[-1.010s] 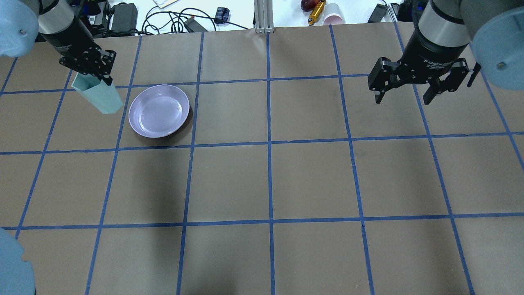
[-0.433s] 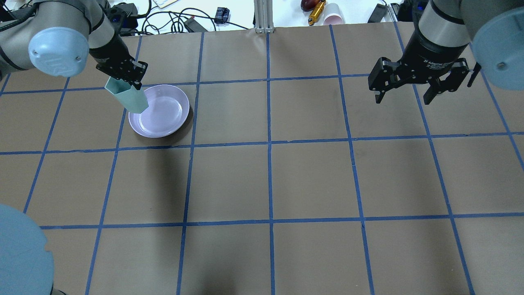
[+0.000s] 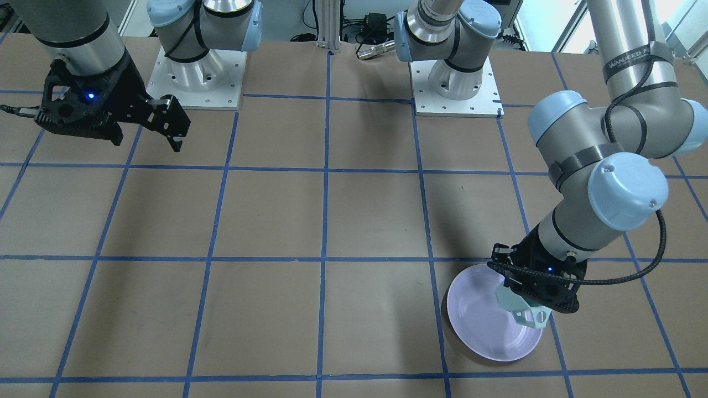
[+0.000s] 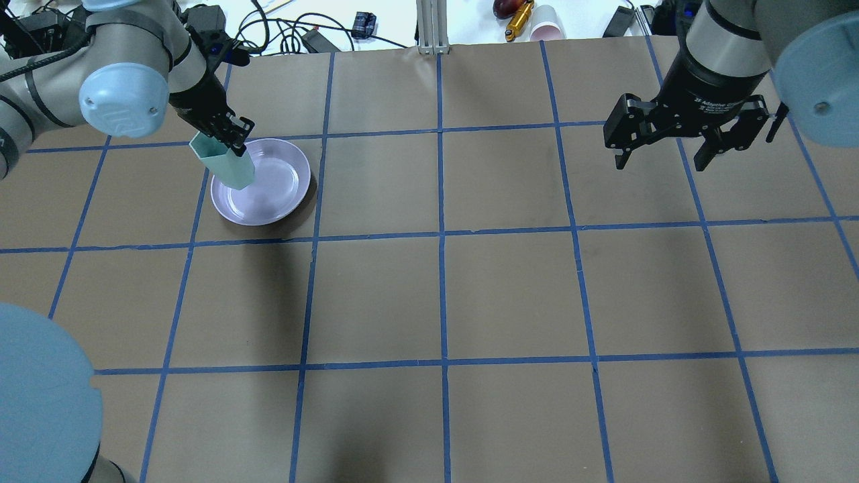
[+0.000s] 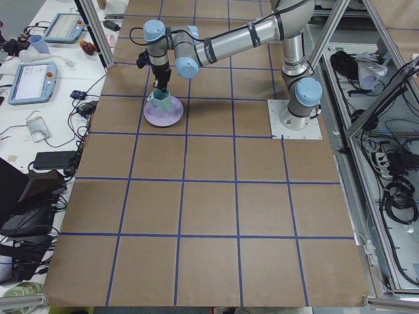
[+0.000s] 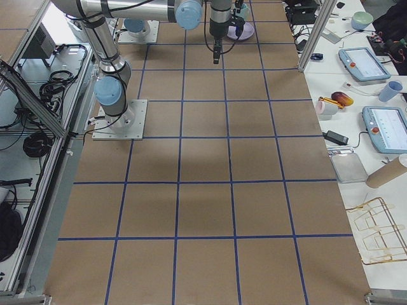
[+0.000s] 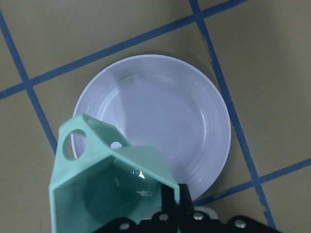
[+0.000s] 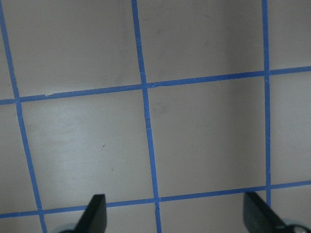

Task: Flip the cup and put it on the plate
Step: 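Carry the upright mug over the lavender plate and lower it, then open the left gripper and raise it off the mug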

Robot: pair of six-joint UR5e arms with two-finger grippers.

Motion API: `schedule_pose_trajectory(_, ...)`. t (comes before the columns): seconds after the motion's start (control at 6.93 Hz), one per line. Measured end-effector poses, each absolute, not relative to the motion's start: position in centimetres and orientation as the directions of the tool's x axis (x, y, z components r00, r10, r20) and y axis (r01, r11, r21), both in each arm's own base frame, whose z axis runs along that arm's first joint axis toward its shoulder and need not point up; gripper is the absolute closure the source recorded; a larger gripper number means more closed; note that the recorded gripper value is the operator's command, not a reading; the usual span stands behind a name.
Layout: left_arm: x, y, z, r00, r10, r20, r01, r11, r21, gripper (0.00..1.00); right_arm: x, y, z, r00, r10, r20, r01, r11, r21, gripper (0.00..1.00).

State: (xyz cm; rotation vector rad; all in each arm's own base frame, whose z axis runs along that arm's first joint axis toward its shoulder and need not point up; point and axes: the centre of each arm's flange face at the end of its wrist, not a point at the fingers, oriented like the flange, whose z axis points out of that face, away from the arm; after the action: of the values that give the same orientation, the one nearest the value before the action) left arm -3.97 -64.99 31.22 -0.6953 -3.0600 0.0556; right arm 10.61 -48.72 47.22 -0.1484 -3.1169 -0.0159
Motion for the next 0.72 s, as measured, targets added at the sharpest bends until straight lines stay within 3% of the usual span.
schedule_pose_trajectory(0.29, -4.4, -64.8, 28.7, -0.87, 0.494, -0.016, 0.494, 0.868, -0.049, 1.0, 10.6, -48.7, 47.2, -0.995, 0.095, 0.022, 0.095, 0.995, 0.009, 0.0)
schedule_pose_trajectory(0.43, -4.5, -64.6, 27.8, -0.866, 0.499, -0.017, 0.5, 0.865, -0.051, 0.8, 10.6, -48.7, 47.2, -0.995, 0.095, 0.022, 0.095, 0.995, 0.009, 0.0)
schedule_pose_trajectory(0.58, -4.6, -64.4, 27.3, -0.865, 0.501, -0.016, 0.501, 0.864, -0.051, 0.19, 10.6, -48.7, 47.2, -0.995, 0.095, 0.022, 0.095, 0.995, 0.009, 0.0)
schedule_pose_trajectory(0.72, -4.7, -64.3, 27.2, -0.866, 0.5, -0.011, 0.5, 0.864, -0.055, 0.0, 10.6, -48.7, 47.2, -0.995, 0.095, 0.022, 0.095, 0.995, 0.009, 0.0)
